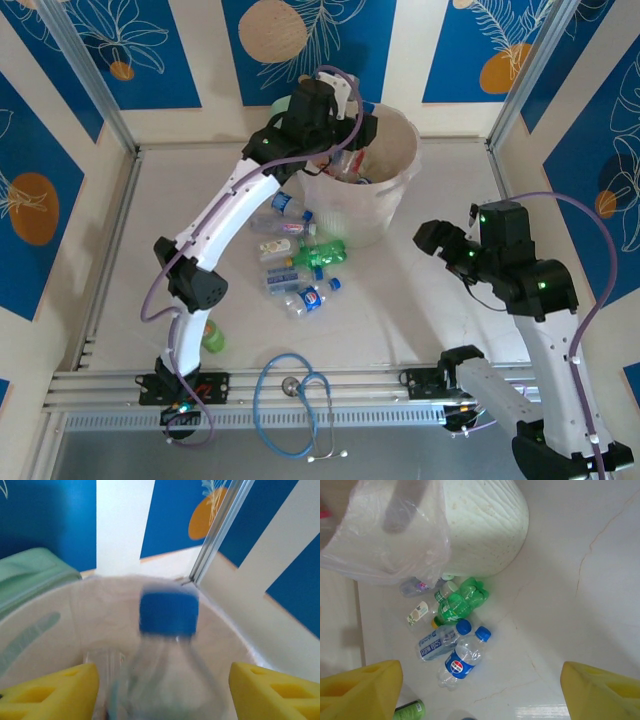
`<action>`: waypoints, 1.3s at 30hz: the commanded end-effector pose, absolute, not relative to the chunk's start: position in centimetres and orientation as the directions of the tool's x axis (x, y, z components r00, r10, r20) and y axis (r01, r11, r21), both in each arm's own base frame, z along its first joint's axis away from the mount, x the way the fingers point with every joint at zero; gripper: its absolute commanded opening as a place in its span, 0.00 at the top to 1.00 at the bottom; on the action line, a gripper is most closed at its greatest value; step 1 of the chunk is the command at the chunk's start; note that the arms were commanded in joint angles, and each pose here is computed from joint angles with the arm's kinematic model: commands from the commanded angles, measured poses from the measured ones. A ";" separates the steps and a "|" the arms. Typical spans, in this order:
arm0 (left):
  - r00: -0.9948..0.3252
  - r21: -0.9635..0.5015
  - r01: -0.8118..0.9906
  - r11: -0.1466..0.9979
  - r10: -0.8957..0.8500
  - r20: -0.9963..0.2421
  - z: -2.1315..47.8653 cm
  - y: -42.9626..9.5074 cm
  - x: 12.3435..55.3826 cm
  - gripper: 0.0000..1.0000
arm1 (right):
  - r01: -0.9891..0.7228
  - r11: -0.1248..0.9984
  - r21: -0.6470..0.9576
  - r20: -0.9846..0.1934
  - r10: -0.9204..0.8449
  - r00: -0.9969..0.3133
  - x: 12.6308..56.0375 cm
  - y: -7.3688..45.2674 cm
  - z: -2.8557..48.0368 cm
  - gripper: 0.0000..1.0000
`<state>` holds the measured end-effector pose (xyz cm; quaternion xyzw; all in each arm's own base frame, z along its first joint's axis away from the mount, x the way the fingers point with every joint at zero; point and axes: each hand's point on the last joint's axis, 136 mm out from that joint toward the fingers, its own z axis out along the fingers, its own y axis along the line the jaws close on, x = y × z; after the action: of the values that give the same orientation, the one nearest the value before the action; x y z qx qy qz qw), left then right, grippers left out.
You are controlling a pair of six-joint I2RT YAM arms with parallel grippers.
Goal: Put the plastic bottles in the bin
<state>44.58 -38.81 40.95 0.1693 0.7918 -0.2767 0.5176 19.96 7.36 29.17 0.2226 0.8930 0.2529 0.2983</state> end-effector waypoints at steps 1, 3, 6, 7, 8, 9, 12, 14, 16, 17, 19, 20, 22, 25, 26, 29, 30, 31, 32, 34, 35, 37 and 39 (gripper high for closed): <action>-0.373 -0.315 0.562 0.765 -0.106 -0.922 43.6 -38.3 45.4 0.13 | 0.239 0.759 0.605 -0.403 0.551 -0.731 19.8 7.9 29.2 0.17; -0.375 -0.312 0.570 0.761 -0.097 -0.922 43.4 -38.3 45.3 0.03 | 0.235 0.761 0.605 -0.408 0.549 -0.730 19.8 7.8 29.3 0.17; -0.356 -0.303 0.582 0.755 -0.098 -0.929 44.5 -37.8 44.5 0.00 | 0.228 0.764 0.603 -0.414 0.544 -0.730 19.8 7.9 29.5 0.17; -0.348 -0.301 0.585 0.753 -0.102 -0.932 45.0 -37.4 44.0 0.00 | 0.227 0.766 0.602 -0.414 0.542 -0.731 19.9 7.9 29.4 0.17; -0.343 -0.297 0.588 0.752 -0.100 -0.934 45.4 -36.9 43.5 0.00 | 0.227 0.767 0.600 -0.414 0.540 -0.732 19.9 7.9 29.3 0.17; -0.339 -0.288 0.594 0.751 -0.091 -0.937 45.6 -36.4 42.6 0.00 | 0.225 0.769 0.598 -0.415 0.537 -0.734 20.0 7.9 29.1 0.17; -0.344 -0.240 0.609 0.756 -0.021 -0.939 44.0 -34.4 39.5 0.02 | 0.224 0.769 0.598 -0.411 0.534 -0.739 20.2 8.1 28.8 0.17; -0.356 -0.196 0.618 0.761 0.048 -0.933 41.8 -32.3 36.8 0.04 | 0.219 0.769 0.600 -0.410 0.531 -0.742 20.3 8.2 28.5 0.17; -0.383 -0.158 0.623 0.766 0.123 -0.916 38.4 -29.8 33.6 0.05 | 0.216 0.770 0.600 -0.407 0.527 -0.746 20.4 8.4 28.1 0.17; -0.401 -0.150 0.624 0.767 0.149 -0.904 36.9 -28.7 32.3 0.05 | 0.214 0.769 0.602 -0.405 0.525 -0.749 20.5 8.5 28.0 0.17; -0.459 -0.156 0.629 0.762 0.202 -0.865 33.2 -26.6 29.2 0.05 | 0.215 0.768 0.603 -0.396 0.522 -0.755 20.7 8.8 27.5 0.17; -0.500 -0.172 0.628 0.759 0.224 -0.837 31.2 -25.9 27.9 0.06 | 0.217 0.767 0.603 -0.390 0.522 -0.759 20.7 8.9 27.3 0.17; -0.590 -0.223 0.626 0.747 0.268 -0.761 26.8 -24.9 25.1 0.10 | 0.215 0.767 0.605 -0.385 0.518 -0.763 20.8 9.2 27.0 0.17; -0.668 -0.263 0.624 0.736 0.327 -0.669 21.3 -24.4 22.1 0.11 | 0.215 0.767 0.604 -0.385 0.518 -0.764 21.0 9.4 26.8 0.17; -0.681 -0.268 0.626 0.732 0.346 -0.645 20.0 -24.5 21.5 0.12 | 0.216 0.768 0.602 -0.383 0.515 -0.767 21.1 9.5 26.7 0.17; -0.702 -0.273 0.640 0.718 0.402 -0.588 16.6 -25.1 20.5 0.16 | 0.217 0.771 0.599 -0.377 0.510 -0.773 21.2 9.9 26.5 0.17; -0.704 -0.277 0.647 0.711 0.417 -0.574 15.7 -25.7 20.4 0.18 | 0.214 0.772 0.598 -0.378 0.507 -0.774 21.2 10.1 26.6 0.17; -0.705 -0.282 0.656 0.700 0.434 -0.560 14.9 -26.2 20.2 0.19 | 0.210 0.775 0.596 -0.380 0.503 -0.776 21.1 10.2 26.6 0.18; -0.705 -0.280 0.663 0.694 0.453 -0.546 14.1 -26.7 20.1 0.20 | 0.207 0.777 0.594 -0.381 0.498 -0.779 21.0 10.4 26.6 0.17; -0.699 -0.260 0.682 0.684 0.503 -0.509 12.3 -27.5 19.8 0.21 | 0.201 0.784 0.588 -0.387 0.490 -0.781 20.8 10.7 26.7 0.17; -0.697 -0.252 0.688 0.681 0.523 -0.491 11.6 -27.7 19.7 0.21 | 0.201 0.787 0.583 -0.388 0.487 -0.782 20.8 10.8 26.7 0.17; -0.696 -0.236 0.696 0.678 0.556 -0.455 10.3 -28.2 19.6 0.21 | 0.197 0.795 0.574 -0.396 0.479 -0.784 20.6 10.9 26.8 0.17; -0.691 -0.214 0.702 0.679 0.576 -0.436 9.5 -28.4 19.6 0.21 | 0.195 0.801 0.566 -0.399 0.472 -0.786 20.6 11.0 26.7 0.17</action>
<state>19.28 -27.22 9.14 0.3367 0.9091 -0.1848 0.1612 20.52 11.24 26.35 0.1739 0.9106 0.2653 0.2649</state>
